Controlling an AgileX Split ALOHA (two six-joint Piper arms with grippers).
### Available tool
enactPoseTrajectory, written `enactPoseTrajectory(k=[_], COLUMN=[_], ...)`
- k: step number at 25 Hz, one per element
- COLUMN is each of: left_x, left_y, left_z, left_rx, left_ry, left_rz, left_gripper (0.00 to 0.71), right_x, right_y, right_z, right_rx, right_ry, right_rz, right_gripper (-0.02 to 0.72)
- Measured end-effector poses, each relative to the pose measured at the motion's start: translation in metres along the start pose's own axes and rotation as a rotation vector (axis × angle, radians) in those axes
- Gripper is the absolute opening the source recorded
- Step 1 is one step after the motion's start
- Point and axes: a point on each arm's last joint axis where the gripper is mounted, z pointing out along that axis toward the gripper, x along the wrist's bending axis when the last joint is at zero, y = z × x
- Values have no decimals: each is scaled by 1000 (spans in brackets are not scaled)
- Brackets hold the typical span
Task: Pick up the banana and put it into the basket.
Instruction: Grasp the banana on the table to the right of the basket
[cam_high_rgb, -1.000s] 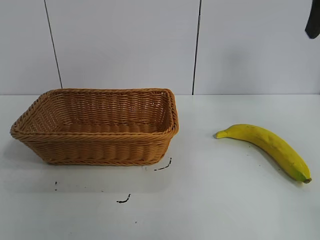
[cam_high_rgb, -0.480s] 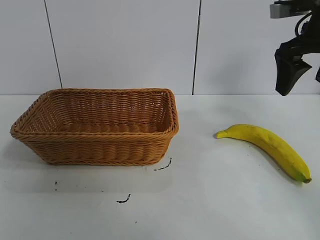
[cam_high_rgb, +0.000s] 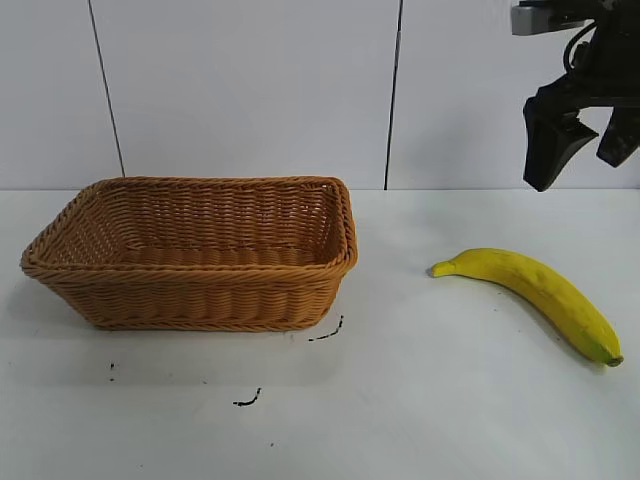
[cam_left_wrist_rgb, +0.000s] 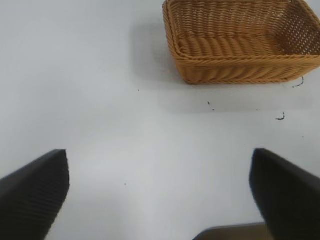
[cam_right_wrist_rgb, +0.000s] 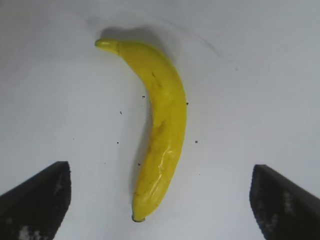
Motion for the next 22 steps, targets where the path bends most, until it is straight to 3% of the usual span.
enactPoseTrajectory(k=[7,22], left_x=[0,0], left_y=[0,0], left_z=[0,0], left_rx=[0,0], left_ry=[0,0], left_rz=[0,0], left_gripper=[695,695], right_x=[-2,-4], right_y=[-3,-3], right_z=[62,124], right_rx=[132,130], right_ry=[33,26], right_rz=[22,74], right_gripper=[696,696])
